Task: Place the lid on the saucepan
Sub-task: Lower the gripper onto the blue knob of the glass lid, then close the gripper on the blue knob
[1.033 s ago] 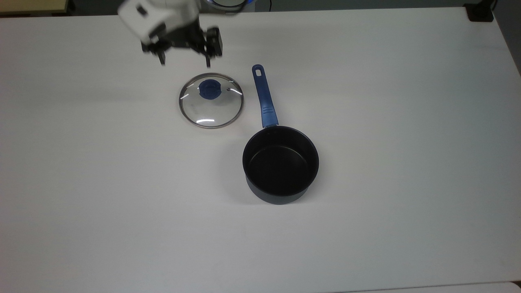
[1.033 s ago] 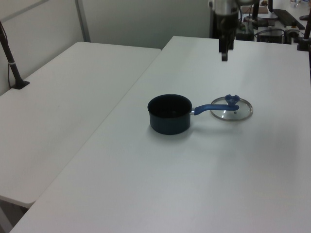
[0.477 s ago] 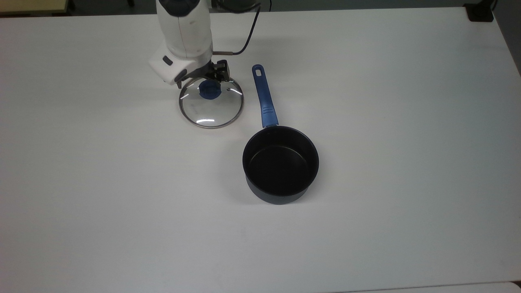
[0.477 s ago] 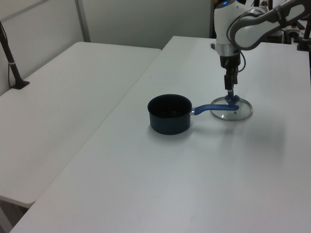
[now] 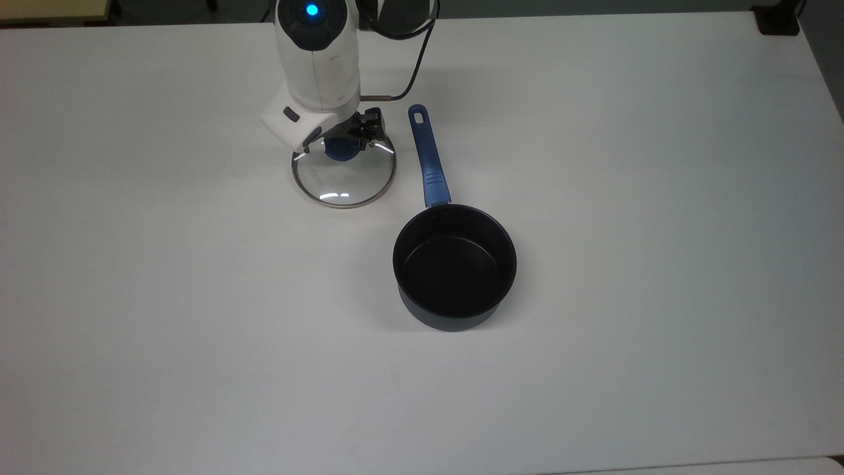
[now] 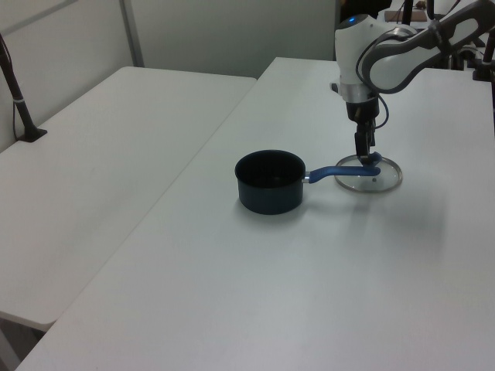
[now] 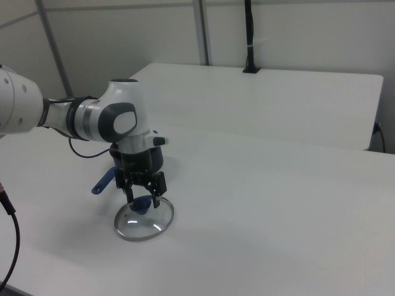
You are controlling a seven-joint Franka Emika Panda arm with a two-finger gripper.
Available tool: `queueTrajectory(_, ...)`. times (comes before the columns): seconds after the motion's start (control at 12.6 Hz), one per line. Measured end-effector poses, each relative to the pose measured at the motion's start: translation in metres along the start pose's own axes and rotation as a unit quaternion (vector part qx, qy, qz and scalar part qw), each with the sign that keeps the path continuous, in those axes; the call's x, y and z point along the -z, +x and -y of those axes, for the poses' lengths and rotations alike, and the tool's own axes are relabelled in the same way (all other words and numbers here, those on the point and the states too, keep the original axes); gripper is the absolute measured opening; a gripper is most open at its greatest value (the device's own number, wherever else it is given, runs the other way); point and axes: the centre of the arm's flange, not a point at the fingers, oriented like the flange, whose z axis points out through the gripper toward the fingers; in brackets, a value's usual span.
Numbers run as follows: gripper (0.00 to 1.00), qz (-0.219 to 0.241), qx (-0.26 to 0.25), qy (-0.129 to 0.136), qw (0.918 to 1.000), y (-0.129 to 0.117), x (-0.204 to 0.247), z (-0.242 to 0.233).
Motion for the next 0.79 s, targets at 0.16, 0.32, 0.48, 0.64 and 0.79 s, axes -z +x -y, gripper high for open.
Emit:
queueTrajectory(0.16,0.93,0.005,0.005,-0.001,1.0000,0.0012,-0.0050,0.0055)
queueTrajectory(0.32,0.92,0.007,0.007,-0.001,0.9999,0.0022,-0.0082,0.0084)
queueTrajectory(0.48,0.73,0.008,0.008,-0.001,0.9999,0.0024,-0.0088,0.0088)
queueTrajectory(0.64,0.61,0.007,0.008,-0.001,0.9999,0.0027,-0.0084,0.0093)
queueTrajectory(0.79,0.61,0.003,0.007,-0.001,1.0000,0.0040,-0.0050,0.0084)
